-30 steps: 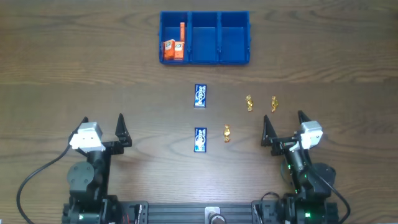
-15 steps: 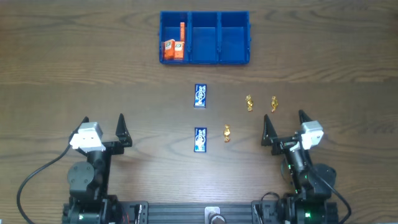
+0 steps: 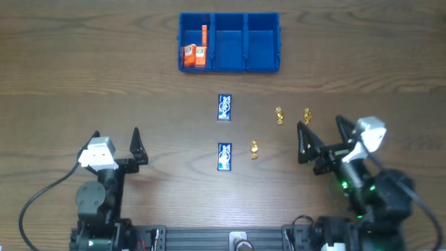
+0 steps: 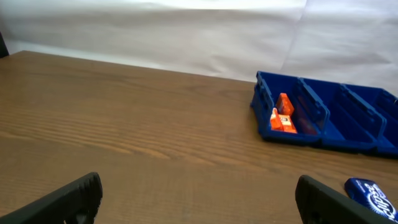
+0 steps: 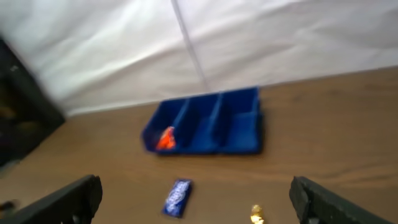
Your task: Sort Candies Into Trays
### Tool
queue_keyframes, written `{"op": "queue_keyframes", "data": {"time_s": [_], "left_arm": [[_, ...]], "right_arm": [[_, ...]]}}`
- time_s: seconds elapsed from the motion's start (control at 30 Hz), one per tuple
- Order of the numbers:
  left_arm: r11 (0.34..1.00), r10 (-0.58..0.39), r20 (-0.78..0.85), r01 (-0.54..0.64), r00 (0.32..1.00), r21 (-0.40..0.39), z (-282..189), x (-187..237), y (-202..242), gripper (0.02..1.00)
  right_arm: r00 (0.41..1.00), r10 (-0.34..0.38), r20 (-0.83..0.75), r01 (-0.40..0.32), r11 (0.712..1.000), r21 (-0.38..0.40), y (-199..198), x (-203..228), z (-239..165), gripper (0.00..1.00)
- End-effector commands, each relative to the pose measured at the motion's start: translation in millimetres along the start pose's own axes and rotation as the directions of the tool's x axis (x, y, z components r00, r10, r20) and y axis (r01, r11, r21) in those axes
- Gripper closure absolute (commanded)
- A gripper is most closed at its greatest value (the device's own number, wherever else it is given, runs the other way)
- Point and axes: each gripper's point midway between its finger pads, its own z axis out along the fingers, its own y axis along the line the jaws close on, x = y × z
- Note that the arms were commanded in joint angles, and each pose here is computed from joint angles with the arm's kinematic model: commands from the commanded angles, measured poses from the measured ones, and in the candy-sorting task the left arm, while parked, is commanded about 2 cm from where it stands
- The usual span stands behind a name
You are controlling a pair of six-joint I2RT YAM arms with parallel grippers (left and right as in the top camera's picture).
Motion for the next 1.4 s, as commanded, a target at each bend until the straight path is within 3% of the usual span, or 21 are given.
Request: {"op": "queue_keyframes", "data": {"time_s": [0.03,0.13,0.3,0.37,0.63,0.77,1.1,1.4], "left_arm": [[1.0,0.016,-0.049,-0.016,0.999,-0.009,3,20,3,0.02],[1.0,0.016,-0.049,-0.016,0.999,-0.009,3,20,3,0.02],[1.0,0.015,-0.049,-0.016,0.999,-0.009,3,20,3,0.02],[1.0,0.015,-0.049,-0.016,0.999,-0.009,3,20,3,0.02],[1.0,0.016,-0.049,-0.016,0.999,-0.009,3,20,3,0.018],[1.0,0.016,-0.049,-0.016,0.999,-0.009,3,20,3,0.02],[1.0,0.015,-0.049,-0.016,0.999,-0.009,3,20,3,0.02],[1.0,0.016,-0.049,-0.016,0.999,-0.009,3,20,3,0.02]], "right_arm": [[0.984,-0.026,-0.177,-0.008,0.982,-0.189,42,-21,7,0.003],[0.95,0.032,-0.311,-0.089,0.982,-0.169,44,-22,16,0.003],[0.832,0.071,-0.55,-0.17,0.976,-0.132,55,-1,44,0.003],[0.744,0.126,-0.656,-0.191,0.981,-0.027,57,21,58,0.003],[0.44,0.161,-0.884,-0.033,0.986,0.163,81,131,91,0.003],[0.345,0.186,-0.92,0.069,0.972,0.223,88,177,96,0.003],[0.211,0.277,-0.937,0.245,0.913,0.325,82,261,102,0.003],[0.157,0.329,-0.931,0.276,0.89,0.361,77,306,111,0.003]]}}
